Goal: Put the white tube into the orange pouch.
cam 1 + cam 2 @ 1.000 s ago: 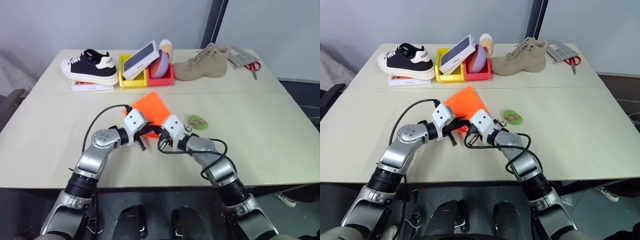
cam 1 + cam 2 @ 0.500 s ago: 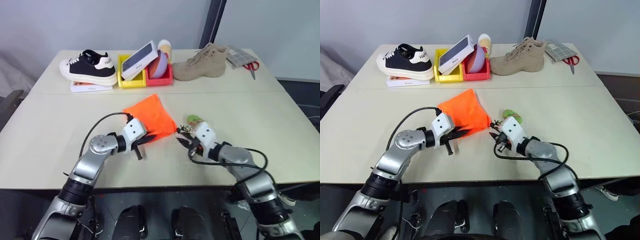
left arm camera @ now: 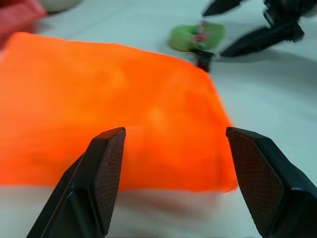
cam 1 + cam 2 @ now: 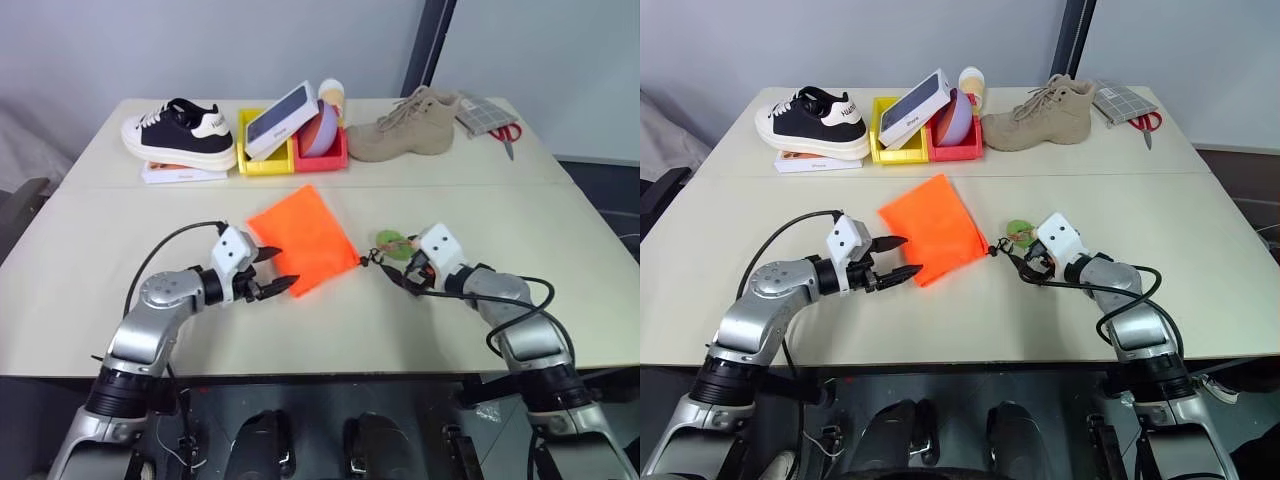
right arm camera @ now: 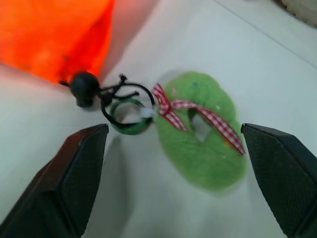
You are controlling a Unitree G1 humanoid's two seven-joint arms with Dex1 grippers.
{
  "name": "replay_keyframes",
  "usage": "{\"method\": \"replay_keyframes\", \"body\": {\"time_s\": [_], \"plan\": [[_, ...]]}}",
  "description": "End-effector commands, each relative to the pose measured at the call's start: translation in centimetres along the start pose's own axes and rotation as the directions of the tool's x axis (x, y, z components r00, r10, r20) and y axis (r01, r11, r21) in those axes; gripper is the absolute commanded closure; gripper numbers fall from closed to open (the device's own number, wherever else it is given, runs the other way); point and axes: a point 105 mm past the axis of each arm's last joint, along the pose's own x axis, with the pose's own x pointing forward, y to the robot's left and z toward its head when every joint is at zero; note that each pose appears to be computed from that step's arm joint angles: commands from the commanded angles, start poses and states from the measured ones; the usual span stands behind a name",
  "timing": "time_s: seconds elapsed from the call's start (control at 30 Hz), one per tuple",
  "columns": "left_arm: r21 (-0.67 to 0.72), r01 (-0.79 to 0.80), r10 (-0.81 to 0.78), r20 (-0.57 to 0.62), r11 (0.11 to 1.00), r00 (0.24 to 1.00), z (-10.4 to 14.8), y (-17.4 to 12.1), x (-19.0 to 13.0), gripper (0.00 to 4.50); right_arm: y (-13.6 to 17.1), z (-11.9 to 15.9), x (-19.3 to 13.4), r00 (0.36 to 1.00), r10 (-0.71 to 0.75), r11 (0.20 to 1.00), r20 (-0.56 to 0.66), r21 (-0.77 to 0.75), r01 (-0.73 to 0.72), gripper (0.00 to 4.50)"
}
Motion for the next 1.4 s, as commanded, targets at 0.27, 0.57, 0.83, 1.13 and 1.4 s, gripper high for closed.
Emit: {"method": "replay_keyframes", "body": {"time_s": [0.27,0.57,0.83,1.13,1.4], "plan": [[0.022,-0.085,0.083,0.074,0.996,0.994,1.5,1.3,-1.2,1.00,-2.0,0.2,-0.7,1.000,-0.029,0.995,-0.003,-0.100,0.029,3.97],[0.011,-0.089,0.087,0.146,0.996,0.986,2.7,1.5,0.0,1.00,-2.7,4.6,-3.4,0.983,-0.084,0.989,0.166,-0.109,0.103,4.47],[0.019,-0.019,0.016,0.178,1.000,0.984,3.6,1.2,1.8,1.00,-1.6,9.6,-5.1,0.945,-0.051,0.995,0.324,-0.069,0.077,4.47],[0.119,0.107,-0.128,0.190,0.987,0.973,4.8,-0.6,4.8,0.04,-0.9,11.0,-4.8,0.929,-0.009,0.996,0.370,-0.082,0.042,4.50],[0.101,0.101,-0.119,0.195,0.990,0.973,4.4,-0.6,5.0,0.04,-1.3,13.7,-6.5,0.882,-0.017,0.997,0.470,-0.061,0.052,4.50]]}}
